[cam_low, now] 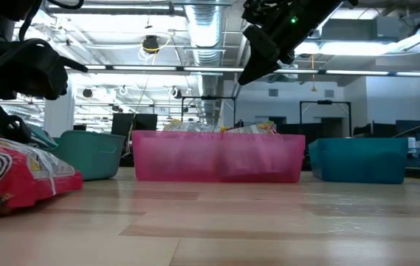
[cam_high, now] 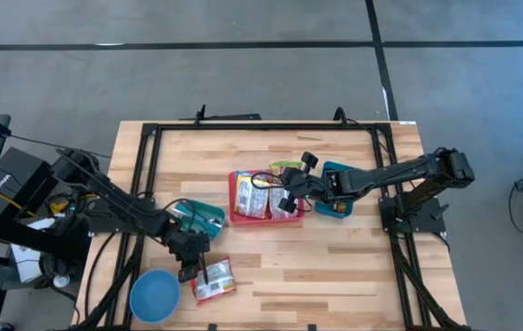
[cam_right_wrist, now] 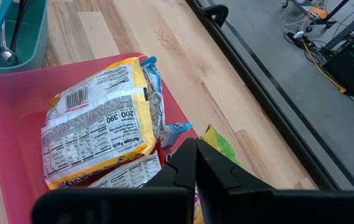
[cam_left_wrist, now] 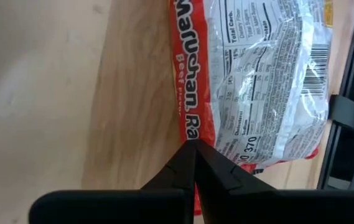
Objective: Pick & Place Food Item
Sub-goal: Put the orange noodle pack into the red bin
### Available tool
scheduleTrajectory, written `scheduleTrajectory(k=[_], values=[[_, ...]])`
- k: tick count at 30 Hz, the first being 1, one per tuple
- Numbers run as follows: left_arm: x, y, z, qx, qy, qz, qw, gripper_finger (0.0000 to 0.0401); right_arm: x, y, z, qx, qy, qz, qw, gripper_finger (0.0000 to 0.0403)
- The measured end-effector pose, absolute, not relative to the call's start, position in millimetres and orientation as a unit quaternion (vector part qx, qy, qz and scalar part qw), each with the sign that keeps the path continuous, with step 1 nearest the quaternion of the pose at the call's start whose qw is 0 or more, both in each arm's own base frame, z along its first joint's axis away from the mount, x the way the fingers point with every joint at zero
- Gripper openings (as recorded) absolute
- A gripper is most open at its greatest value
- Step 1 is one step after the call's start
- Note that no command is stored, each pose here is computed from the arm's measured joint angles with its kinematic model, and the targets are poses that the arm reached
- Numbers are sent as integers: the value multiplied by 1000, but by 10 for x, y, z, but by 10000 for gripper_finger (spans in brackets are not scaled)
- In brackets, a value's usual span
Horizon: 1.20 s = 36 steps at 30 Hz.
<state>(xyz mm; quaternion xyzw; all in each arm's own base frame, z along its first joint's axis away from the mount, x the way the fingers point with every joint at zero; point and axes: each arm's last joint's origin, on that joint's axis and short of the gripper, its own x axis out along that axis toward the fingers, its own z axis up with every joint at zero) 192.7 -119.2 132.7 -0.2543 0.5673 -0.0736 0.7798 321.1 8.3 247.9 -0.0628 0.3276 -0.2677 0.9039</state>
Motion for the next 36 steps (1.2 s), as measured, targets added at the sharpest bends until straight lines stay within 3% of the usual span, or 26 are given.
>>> scheduleTrajectory(k=[17, 30, 36], values=[[2126, -1046, 1380, -265, 500, -66, 822, 0, 3211, 83, 2479, -64, 328, -267, 904, 0], [1966, -918, 1436, -304, 569, -47, 763, 0, 3211, 86, 2477, -63, 329, -264, 905, 0], [1870, -889, 1589, -303, 555, -51, 773, 0, 3211, 86, 2477, -63, 329, -263, 905, 0]])
